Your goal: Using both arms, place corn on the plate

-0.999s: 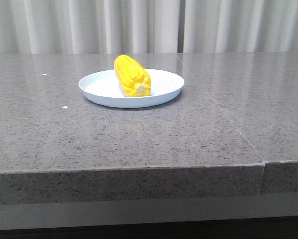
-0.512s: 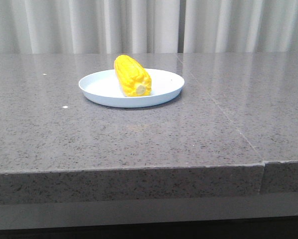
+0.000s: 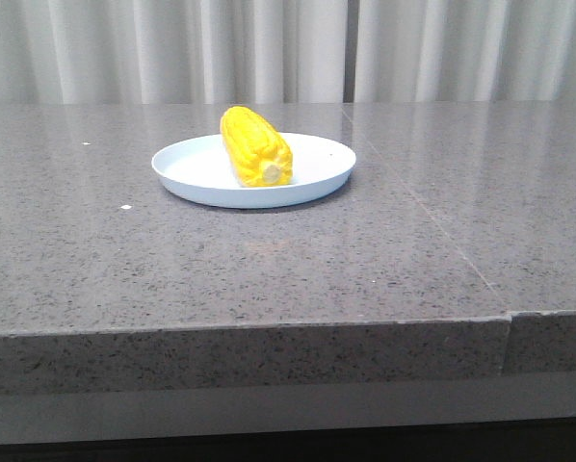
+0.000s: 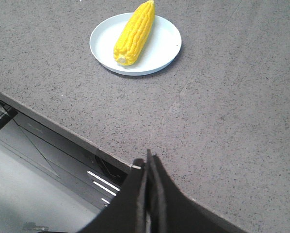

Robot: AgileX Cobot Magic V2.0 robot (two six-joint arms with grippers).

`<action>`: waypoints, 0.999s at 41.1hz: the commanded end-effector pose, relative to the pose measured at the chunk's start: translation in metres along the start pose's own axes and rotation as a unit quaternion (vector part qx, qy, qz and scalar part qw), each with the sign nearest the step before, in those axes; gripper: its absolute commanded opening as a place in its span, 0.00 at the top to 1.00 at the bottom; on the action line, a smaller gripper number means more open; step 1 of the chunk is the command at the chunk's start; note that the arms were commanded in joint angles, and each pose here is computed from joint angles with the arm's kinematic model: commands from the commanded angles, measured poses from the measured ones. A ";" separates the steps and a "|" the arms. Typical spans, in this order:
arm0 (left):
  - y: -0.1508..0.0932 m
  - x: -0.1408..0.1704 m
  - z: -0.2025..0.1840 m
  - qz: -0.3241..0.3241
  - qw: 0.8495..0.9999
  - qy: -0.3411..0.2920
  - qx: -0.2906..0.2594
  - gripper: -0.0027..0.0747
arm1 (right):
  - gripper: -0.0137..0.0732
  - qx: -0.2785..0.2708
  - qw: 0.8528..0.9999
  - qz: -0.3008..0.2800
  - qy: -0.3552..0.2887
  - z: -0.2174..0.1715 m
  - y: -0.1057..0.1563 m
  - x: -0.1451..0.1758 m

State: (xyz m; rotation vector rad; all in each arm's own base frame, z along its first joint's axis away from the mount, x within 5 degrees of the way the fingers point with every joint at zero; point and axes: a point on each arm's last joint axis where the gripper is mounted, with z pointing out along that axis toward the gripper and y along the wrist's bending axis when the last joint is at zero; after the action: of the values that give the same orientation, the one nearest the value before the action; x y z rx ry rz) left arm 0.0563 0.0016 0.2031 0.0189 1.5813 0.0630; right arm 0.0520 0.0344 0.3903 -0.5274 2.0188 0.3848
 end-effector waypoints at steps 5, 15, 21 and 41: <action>0.001 -0.008 -0.002 -0.007 0.999 -0.051 -0.004 0.99 | 0.98 0.003 0.999 -0.008 -0.047 -0.005 0.000 -0.012; 0.001 -0.007 -0.002 -0.007 0.999 -0.049 -0.004 0.99 | 0.98 0.003 0.999 -0.008 -0.047 -0.005 0.000 -0.012; 0.001 -0.007 -0.002 -0.007 0.999 -0.049 -0.004 0.99 | 0.98 0.003 0.999 -0.008 -0.047 -0.005 0.000 -0.012; 0.001 -0.007 -0.002 -0.007 0.999 -0.049 -0.004 0.99 | 0.98 0.026 0.996 -0.002 -0.088 0.004 -0.005 -0.001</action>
State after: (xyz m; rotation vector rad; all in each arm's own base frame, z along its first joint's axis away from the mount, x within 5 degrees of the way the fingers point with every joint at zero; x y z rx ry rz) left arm 0.0563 0.0016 0.2034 0.0158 1.5775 0.0601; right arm 0.0536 0.0342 0.3840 -0.5099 1.9829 0.3798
